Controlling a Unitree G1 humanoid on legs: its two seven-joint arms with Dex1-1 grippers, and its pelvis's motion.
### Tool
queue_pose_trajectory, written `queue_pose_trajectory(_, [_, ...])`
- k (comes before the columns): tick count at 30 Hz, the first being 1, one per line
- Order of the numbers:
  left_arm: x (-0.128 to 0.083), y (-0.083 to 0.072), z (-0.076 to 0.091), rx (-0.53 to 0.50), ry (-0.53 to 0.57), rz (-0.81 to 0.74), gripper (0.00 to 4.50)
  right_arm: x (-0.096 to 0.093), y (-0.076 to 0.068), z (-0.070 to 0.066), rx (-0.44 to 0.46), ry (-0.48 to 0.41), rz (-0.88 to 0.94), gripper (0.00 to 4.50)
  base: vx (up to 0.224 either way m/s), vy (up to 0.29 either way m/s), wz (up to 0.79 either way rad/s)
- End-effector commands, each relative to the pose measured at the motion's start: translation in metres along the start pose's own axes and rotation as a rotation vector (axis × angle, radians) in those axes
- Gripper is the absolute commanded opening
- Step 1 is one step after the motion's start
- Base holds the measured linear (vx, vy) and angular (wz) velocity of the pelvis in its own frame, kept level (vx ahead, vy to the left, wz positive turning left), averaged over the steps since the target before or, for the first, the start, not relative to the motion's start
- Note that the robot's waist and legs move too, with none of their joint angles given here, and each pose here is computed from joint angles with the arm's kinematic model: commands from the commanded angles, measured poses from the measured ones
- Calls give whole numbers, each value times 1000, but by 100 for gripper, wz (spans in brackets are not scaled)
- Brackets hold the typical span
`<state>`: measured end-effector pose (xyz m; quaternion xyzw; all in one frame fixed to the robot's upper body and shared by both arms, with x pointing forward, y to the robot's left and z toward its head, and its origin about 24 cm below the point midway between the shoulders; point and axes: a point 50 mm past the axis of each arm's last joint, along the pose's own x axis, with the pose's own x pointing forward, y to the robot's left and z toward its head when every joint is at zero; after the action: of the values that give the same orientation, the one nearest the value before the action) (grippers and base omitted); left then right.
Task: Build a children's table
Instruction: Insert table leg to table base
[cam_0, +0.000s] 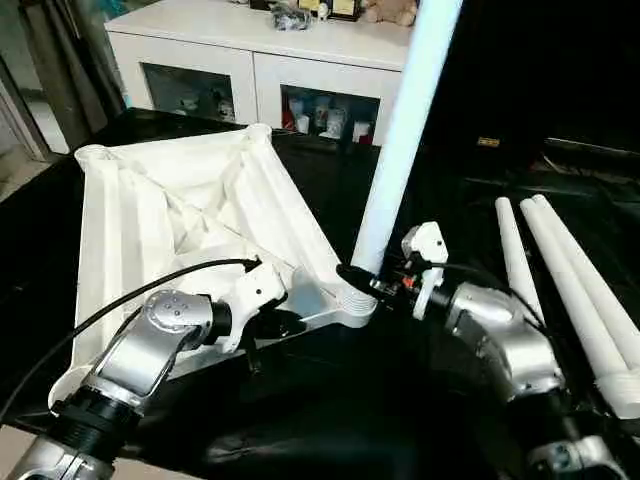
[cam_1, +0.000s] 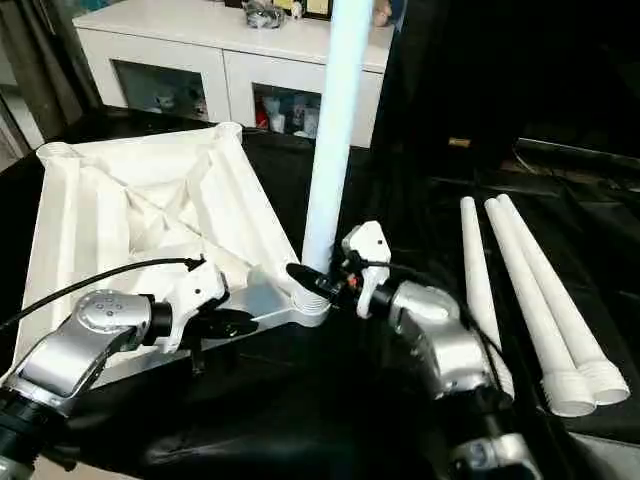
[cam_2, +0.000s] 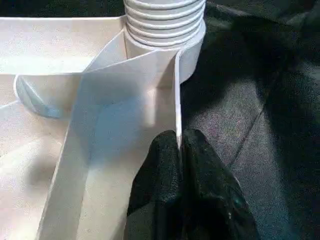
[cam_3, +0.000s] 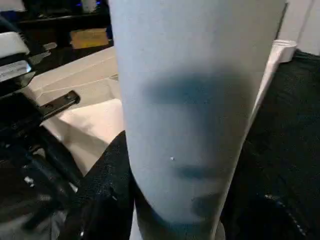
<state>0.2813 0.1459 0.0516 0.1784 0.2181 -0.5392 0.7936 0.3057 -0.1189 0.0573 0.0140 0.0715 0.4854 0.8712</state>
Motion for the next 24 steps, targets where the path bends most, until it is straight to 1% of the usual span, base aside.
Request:
queue_pose_trajectory(1, [-1, 6, 21, 87, -50, -7, 0, -10, 6, -45, 111, 188, 21, 186, 0, 0, 0])
queue_pose_trajectory(6, [-2, 7, 23, 100, -68, -21, 0, -17, 6, -51, 124, 190, 50, 186, 0, 0, 0])
queue_pose_trajectory(11, [-1, 7, 23, 99, -87, -63, 0, -20, 4, -54, 132, 194, 81, 186, 0, 0, 0])
queue_pose_trajectory(14, [-2, 11, 23, 97, -69, -48, 0, -18, 2, -53, 144, 186, 57, 186, 0, 0, 0])
queue_pose_trajectory(15, [-1, 14, 22, 83, -57, -19, 0, -17, 0, -54, 148, 185, 30, 186, 0, 0, 0])
queue_pose_trajectory(18, [1, 18, 23, 68, -61, 10, 0, -15, -3, -55, 145, 198, -20, 186, 0, 0, 0])
queue_pose_trajectory(20, [5, 21, 26, 43, -68, 48, 0, -13, -8, -57, 140, 221, -98, 186, 0, 0, 0])
queue_pose_trajectory(22, [8, 24, 30, 19, -78, 80, 0, -10, -13, -60, 128, 248, -187, 186, 0, 0, 0])
queue_pose_trajectory(24, [15, 27, 37, -16, -85, 135, 0, -2, -16, -61, 127, 262, -281, 186, 0, 0, 0])
